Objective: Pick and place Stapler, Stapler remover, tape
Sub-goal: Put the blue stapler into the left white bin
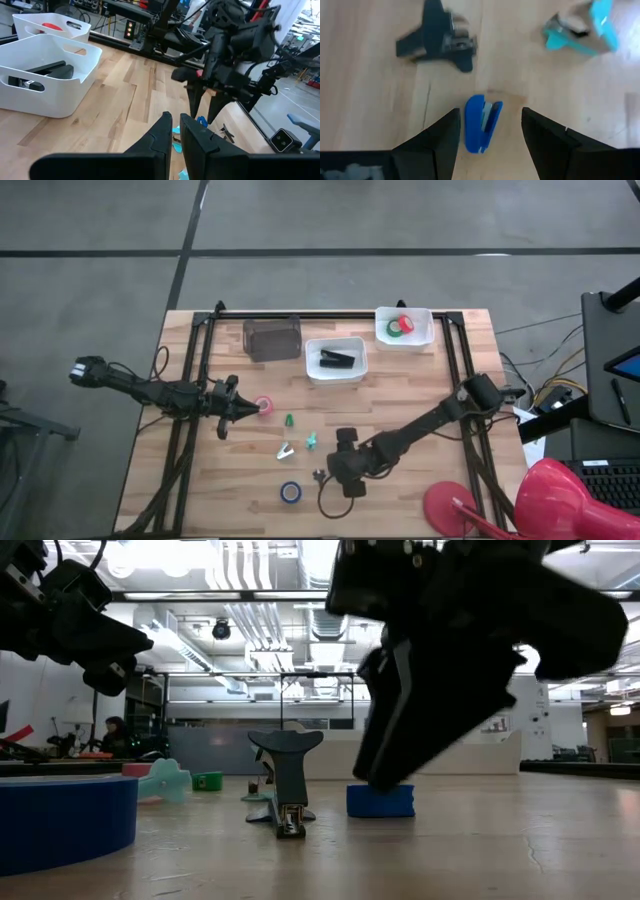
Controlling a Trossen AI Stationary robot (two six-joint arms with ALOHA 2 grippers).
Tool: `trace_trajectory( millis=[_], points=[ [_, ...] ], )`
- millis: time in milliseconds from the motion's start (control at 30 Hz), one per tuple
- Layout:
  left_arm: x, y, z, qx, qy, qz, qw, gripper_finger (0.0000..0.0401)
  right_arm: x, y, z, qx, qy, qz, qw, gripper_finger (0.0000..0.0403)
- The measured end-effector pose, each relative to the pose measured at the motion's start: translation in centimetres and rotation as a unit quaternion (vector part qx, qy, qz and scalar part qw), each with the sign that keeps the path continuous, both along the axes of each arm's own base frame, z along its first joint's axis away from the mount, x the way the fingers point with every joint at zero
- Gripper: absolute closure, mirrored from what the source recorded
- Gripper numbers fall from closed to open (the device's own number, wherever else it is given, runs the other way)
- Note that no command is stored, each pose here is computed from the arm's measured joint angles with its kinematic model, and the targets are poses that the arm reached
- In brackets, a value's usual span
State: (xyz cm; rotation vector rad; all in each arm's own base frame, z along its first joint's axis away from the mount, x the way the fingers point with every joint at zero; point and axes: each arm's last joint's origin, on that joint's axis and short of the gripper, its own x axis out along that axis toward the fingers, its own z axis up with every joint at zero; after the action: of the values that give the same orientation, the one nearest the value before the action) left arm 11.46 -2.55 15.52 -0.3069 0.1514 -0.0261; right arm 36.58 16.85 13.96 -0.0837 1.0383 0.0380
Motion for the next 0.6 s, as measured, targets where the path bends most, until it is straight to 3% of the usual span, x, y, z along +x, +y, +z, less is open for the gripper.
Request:
trace_trajectory(
  millis=[367,600],
  points=[
    [0.0,0.0,0.0,0.0,0.0,0.0,1.0,0.0362,-0.04,0.22,-0.54,0.001,0.004,-0.007,1.0,0.0199],
    [0.0,0.0,-0.01,0.0,0.001,0.0,1.0,0.0362,-0.19,0.15,-0.74,0.002,0.007,-0.01,1.0,0.0233]
  ],
)
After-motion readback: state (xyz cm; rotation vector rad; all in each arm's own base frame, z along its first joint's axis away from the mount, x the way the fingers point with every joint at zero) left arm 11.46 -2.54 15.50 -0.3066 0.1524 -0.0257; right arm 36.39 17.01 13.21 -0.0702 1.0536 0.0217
